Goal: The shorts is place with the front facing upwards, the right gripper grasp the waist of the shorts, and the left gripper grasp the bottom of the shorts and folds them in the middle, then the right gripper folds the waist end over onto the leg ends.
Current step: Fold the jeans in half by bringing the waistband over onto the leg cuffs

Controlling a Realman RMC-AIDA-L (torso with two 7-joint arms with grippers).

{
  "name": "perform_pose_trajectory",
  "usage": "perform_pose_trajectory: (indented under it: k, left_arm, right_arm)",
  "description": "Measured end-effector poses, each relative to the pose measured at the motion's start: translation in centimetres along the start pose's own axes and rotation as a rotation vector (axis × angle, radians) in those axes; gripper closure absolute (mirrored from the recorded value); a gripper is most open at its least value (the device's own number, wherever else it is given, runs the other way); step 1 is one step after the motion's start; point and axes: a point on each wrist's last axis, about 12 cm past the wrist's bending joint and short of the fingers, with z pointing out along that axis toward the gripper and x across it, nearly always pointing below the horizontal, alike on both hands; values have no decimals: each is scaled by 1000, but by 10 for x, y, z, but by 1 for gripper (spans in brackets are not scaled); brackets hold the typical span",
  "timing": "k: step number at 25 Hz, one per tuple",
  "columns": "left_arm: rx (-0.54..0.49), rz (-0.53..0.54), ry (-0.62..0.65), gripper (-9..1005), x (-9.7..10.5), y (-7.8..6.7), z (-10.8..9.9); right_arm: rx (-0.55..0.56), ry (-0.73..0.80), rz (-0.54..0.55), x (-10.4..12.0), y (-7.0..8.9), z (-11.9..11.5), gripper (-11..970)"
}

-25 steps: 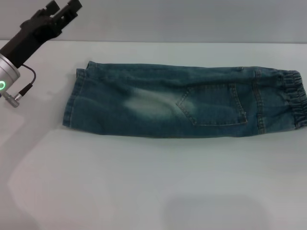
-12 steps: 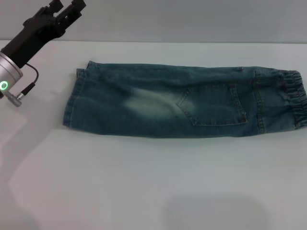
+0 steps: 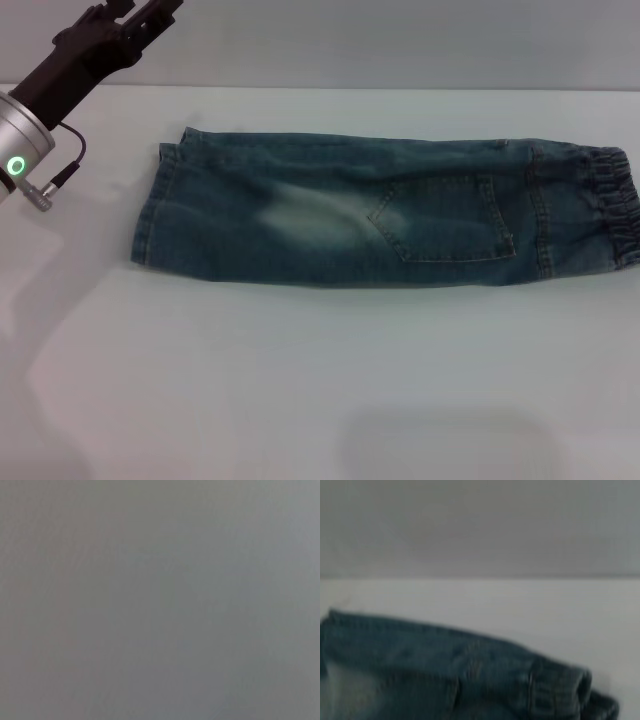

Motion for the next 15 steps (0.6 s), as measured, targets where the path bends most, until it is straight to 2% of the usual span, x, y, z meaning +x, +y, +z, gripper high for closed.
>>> perform_pose_trajectory:
  k: [10,15]
  left_arm:
    - [-32,5,17,163,0,3,6]
    - [-44,7,24,163,1,4,6]
  right_arm:
    - [27,150,-21,19,6,32,452]
    - [48,163,-25,23,3,33,453]
